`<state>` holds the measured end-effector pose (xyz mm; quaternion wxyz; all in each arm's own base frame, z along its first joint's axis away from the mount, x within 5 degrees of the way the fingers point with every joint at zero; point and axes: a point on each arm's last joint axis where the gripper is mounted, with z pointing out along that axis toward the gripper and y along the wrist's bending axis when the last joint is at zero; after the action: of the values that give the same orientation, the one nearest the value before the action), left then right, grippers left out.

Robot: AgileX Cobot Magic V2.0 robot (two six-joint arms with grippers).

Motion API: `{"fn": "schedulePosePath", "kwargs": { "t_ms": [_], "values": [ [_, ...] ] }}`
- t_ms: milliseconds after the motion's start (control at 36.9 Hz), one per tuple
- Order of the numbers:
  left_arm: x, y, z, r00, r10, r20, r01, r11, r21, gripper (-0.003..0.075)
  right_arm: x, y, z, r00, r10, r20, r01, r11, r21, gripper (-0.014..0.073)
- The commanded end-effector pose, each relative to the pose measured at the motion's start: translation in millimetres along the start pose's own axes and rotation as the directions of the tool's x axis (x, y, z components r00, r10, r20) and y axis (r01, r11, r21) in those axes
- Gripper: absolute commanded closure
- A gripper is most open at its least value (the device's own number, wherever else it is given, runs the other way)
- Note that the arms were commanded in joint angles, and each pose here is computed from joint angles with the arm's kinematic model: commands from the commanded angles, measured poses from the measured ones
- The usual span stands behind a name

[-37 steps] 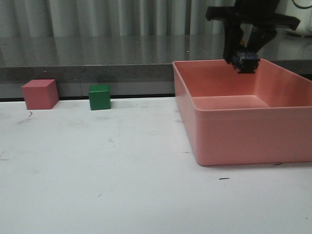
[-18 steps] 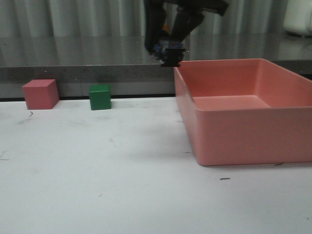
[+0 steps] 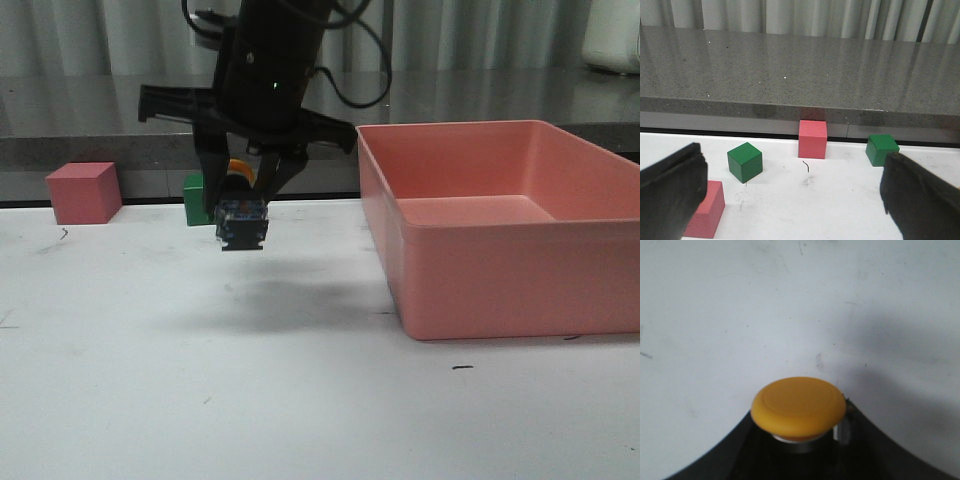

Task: Place and stand button with both arms
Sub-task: 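Lift the button with the right gripper and carry it out of the bin, then lower the button onto the table near the green cube and release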

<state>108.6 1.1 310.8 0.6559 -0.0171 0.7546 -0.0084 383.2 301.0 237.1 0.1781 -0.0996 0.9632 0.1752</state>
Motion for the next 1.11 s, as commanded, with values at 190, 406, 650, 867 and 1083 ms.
{"fn": "schedulePosePath", "kwargs": {
  "t_ms": [190, 406, 650, 867, 1083],
  "values": [
    [-19, -1, -1, 0.994, -0.009, 0.109, 0.009, 1.0, 0.006, 0.0048, -16, 8, -4, 0.989, 0.026, 0.147, -0.017, 0.998, -0.065, 0.0361],
    [-19, -1, -1, 0.994, -0.009, 0.109, 0.009, 1.0, 0.006, 0.0048, -16, 5, 13, 0.988, 0.028, 0.152, -0.019, 0.998, -0.062, 0.0361],
    [-19, -1, -1, 0.994, -0.009, 0.109, 0.009, 1.0, 0.006, 0.0048, -12, 1, 29, 0.992, 0.031, 0.122, -0.026, 0.999, -0.047, 0.0361],
    [-19, -1, -1, 0.994, -0.009, 0.109, 0.009, 1.0, 0.006, 0.0048, -12, 1, 30, 0.992, 0.032, 0.119, -0.027, 0.999, -0.045, 0.0359],
    [-19, -1, -1, 0.994, -0.009, 0.109, 0.009, 1.0, 0.006, 0.0048, -11, 3, 30, 0.993, 0.064, 0.099, -0.057, 0.996, -0.071, 0.0266]
  ]
}}
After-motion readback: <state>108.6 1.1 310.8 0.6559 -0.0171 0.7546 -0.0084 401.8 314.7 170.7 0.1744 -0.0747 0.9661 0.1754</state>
